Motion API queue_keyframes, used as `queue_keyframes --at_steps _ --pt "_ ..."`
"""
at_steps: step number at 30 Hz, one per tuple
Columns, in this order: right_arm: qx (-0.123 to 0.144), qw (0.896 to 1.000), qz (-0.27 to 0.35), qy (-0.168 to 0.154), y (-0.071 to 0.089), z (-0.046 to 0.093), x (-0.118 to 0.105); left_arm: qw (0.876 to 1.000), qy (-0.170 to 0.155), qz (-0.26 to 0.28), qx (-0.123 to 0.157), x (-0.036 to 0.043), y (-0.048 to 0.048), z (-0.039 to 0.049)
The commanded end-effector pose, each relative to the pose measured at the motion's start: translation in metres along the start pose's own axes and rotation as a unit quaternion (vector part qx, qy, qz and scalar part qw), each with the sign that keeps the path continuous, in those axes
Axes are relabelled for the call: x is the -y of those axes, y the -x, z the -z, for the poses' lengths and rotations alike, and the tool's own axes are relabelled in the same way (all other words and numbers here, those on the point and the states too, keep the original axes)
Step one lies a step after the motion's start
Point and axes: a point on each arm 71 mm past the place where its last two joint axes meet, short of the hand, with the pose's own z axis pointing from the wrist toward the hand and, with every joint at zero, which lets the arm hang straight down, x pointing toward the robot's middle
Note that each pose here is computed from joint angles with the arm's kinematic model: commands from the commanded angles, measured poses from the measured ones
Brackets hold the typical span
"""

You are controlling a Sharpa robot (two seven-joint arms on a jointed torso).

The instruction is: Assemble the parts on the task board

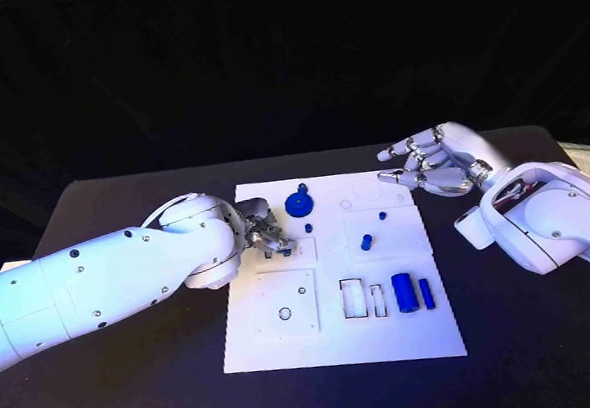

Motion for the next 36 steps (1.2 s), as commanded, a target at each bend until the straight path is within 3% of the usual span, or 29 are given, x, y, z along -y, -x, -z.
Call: queue_keyframes --at_steps 1,20,36 --pt "-0.004 1.0 0.002 0.006 -0.0012 0.0001 -0.0013 1.0 0.005 -0.027 -0.009 0.0004 -0.0017 0.0002" --pt "-0.005 1.0 0.002 0.004 -0.0017 0.0005 -0.0017 0.999 0.013 -0.046 0.009 0.002 0.0004 -0.0016" --pt "-0.007 1.0 0.002 0.001 -0.0015 0.0009 -0.0011 0.998 0.012 -0.061 -0.03 0.0036 -0.0064 -0.0002"
